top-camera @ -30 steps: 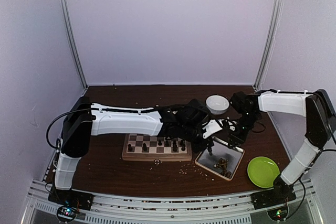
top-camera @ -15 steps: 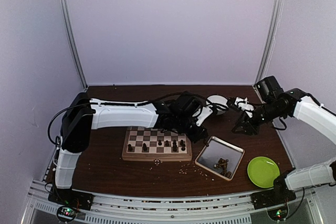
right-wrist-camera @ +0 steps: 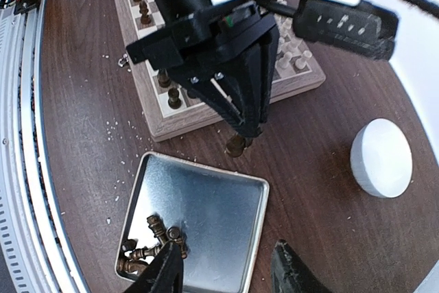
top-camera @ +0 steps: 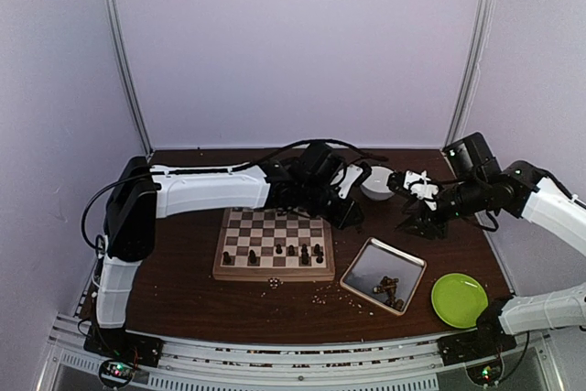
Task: Set up the chess pieces on the board
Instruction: Adjust the chess pile.
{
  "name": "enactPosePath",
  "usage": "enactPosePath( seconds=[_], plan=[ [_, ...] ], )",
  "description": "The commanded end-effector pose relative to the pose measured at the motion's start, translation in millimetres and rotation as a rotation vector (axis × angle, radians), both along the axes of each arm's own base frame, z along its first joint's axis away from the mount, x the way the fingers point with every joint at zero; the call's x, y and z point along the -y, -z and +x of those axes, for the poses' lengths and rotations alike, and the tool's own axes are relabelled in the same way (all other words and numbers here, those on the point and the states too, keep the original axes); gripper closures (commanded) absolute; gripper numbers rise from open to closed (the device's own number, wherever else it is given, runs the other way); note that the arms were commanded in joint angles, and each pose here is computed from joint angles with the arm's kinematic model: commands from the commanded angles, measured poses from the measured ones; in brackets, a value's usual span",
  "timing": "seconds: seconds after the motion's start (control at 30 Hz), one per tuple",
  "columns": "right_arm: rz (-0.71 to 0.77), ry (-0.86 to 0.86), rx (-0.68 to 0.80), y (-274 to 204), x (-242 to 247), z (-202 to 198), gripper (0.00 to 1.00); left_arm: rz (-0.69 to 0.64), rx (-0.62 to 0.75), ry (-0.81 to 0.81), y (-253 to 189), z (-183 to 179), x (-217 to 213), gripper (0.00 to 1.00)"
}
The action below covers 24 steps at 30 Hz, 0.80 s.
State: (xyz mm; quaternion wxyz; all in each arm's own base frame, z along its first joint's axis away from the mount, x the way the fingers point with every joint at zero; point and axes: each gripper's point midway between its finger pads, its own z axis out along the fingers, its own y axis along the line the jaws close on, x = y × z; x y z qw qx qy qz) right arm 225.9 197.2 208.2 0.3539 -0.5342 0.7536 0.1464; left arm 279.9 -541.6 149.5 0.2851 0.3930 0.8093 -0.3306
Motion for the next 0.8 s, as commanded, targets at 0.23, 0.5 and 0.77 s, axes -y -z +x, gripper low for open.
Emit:
enactPosePath(
  seconds=[0.23,0.5,0.77],
  plan=[
    [0.028,0.016,0.032,2.8,-13.1,16.4,0.56,-0.189,-0.010,0.019,-70.6,2.2,11.8,0.98],
    [0.306,0.108,-0.088,-30.1,3.6,26.2,0.57,-0.299,0.075,0.156,-90.7,-21.0,5.2,0.98],
    [0.481,0.093,-0.268,-27.7,1.3,29.1,0.52,-0.498,0.134,0.257,-144.0,-41.8,5.2,0.97]
  ],
)
